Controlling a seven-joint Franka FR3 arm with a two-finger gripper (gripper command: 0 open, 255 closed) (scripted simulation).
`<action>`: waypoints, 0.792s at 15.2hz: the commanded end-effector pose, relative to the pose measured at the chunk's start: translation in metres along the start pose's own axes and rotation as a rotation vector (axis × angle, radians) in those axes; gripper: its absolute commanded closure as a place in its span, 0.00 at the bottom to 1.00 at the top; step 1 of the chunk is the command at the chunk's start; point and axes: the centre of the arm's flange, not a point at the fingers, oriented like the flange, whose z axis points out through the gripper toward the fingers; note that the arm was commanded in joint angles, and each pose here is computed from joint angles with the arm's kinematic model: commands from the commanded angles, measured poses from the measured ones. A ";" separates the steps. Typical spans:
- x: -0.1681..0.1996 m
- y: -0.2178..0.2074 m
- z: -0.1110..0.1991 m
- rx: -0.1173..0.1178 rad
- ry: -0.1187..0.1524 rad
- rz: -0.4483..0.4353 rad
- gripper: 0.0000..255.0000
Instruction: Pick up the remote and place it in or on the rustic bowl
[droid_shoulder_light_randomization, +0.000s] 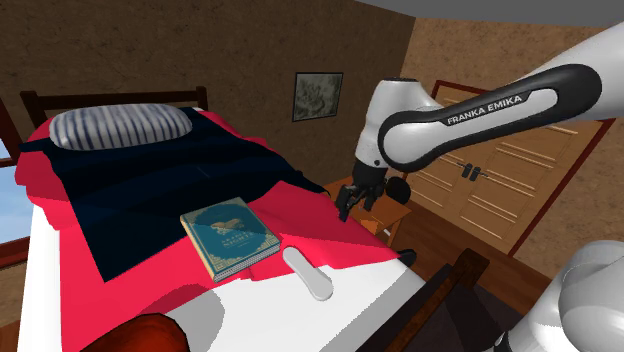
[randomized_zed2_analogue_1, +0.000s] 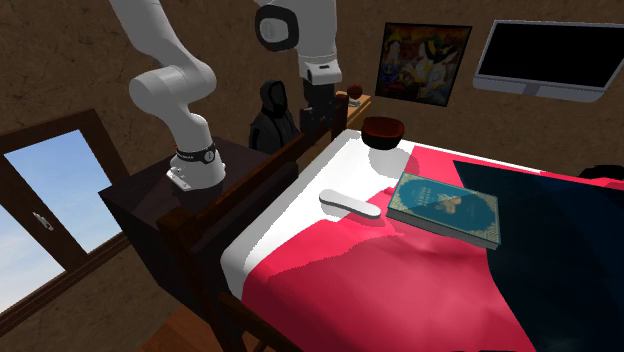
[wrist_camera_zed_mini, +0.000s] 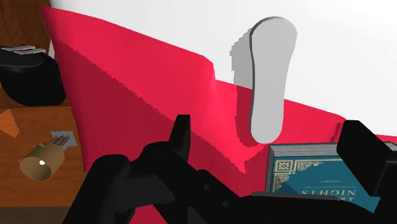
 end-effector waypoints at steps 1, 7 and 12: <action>0.008 -0.009 0.025 -0.005 -0.005 -0.002 0.00; 0.034 -0.033 0.098 -0.023 -0.023 -0.008 0.00; 0.055 -0.052 0.159 -0.038 -0.038 -0.014 0.00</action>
